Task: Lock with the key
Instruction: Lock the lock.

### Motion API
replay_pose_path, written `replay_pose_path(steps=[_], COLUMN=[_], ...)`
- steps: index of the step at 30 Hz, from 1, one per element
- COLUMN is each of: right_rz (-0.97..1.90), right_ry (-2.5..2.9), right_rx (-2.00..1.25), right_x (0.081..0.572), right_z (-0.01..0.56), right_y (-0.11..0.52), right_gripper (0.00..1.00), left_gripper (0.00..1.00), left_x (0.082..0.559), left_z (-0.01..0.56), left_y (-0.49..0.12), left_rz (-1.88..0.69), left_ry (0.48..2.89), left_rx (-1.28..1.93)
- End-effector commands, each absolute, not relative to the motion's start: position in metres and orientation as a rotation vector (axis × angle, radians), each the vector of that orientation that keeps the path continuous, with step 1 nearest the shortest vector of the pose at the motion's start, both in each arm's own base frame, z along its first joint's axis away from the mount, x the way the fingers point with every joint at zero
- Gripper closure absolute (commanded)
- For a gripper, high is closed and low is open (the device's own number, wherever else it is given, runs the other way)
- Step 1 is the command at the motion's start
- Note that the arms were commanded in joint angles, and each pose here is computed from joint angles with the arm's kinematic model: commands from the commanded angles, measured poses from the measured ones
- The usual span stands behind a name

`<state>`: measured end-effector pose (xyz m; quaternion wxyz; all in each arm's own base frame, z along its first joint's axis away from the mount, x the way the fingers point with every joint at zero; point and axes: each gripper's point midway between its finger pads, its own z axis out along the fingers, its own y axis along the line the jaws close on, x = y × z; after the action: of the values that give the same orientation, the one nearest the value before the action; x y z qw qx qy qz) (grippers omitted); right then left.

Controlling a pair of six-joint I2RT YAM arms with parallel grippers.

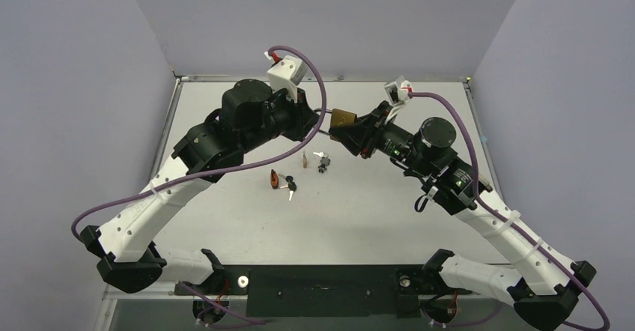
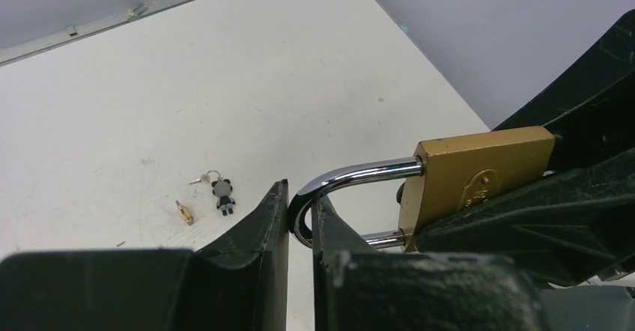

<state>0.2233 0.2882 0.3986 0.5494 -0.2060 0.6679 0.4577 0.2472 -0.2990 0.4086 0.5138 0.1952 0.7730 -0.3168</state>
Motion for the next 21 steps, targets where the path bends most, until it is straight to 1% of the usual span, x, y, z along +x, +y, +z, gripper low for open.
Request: replay_pose_path(steps=[1, 13, 21], right_rz=[1.143, 1.157, 1.148], right_ry=[1.797, 1.834, 1.858], right_rx=[-0.665, -0.646, -0.632], right_x=[0.221, 0.225, 0.228], right_z=[0.306, 0.289, 0.278], right_y=[0.343, 0.349, 0.349], right_gripper=[1.00, 1.00, 1.00], left_gripper=[1.00, 1.00, 1.00], left_x=[0.084, 0.073, 0.067], left_z=[0.552, 0.573, 0.577], left_y=[-0.377, -0.378, -0.387], left_rz=[-1.618, -1.673, -1.696], left_ry=[1.300, 1.211, 1.190], left_rx=[0.864, 0.860, 0.900])
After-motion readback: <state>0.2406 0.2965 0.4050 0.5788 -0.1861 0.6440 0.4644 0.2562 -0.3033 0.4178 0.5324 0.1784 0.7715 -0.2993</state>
